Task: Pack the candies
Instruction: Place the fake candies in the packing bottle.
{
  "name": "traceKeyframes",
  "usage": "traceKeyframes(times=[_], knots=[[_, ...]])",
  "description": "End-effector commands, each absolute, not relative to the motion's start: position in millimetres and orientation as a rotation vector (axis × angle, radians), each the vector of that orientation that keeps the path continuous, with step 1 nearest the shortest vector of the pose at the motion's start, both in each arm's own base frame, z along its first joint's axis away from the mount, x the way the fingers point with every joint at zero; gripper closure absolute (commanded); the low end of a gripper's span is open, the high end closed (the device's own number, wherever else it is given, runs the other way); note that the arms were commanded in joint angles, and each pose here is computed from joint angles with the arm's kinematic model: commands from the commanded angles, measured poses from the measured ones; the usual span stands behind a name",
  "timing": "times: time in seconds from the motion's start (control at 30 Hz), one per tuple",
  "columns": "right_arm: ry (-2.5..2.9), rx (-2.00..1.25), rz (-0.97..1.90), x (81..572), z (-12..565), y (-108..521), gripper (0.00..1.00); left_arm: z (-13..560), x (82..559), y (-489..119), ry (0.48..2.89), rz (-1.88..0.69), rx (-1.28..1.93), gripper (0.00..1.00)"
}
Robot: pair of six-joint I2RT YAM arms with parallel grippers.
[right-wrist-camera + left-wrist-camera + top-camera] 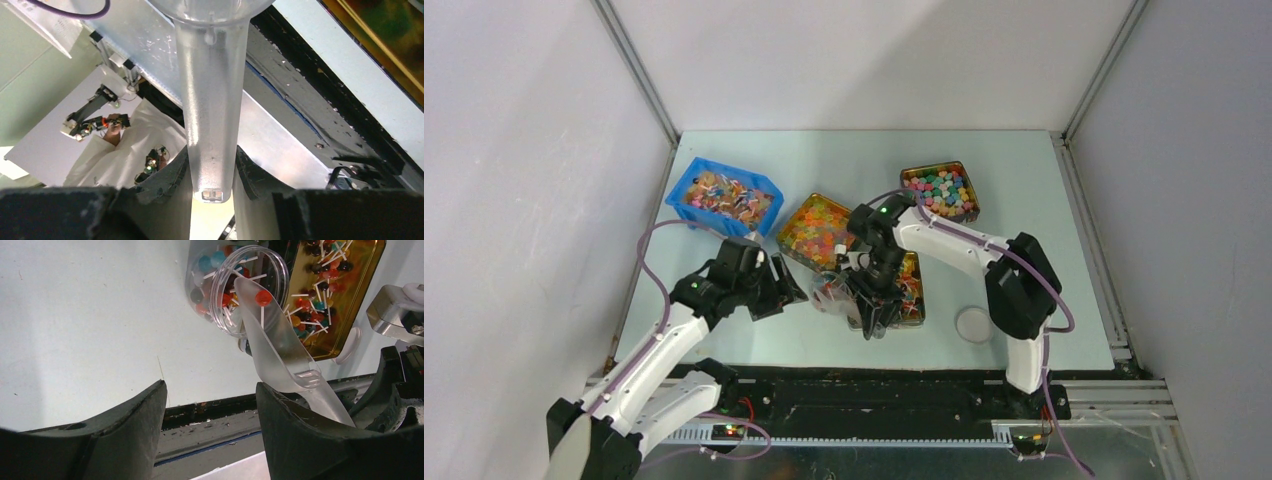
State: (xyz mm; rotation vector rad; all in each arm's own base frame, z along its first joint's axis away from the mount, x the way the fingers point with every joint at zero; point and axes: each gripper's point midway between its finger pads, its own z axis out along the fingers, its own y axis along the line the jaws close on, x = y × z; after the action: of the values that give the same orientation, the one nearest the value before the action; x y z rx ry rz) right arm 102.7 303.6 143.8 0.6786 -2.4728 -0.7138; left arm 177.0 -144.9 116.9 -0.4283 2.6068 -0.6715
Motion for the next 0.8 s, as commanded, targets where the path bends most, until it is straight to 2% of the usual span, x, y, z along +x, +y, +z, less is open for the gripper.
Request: traceKeyframes(times=[0.0,0.37,0.77], knots=[[-2.438,0.610,-0.875,100,164,311,1.00,130,186,-147,2.562,-0.688,-0.396,0.29],[-2.356,0.546,-1.044,98,185,321,1.00,134,187,-150,2.553,-0.707,-0.392,0.29],[-2.343,0.507,-1.021,94,188,316,1.00,145,202,-160,2.531,-0.744,-0.381,0.29]])
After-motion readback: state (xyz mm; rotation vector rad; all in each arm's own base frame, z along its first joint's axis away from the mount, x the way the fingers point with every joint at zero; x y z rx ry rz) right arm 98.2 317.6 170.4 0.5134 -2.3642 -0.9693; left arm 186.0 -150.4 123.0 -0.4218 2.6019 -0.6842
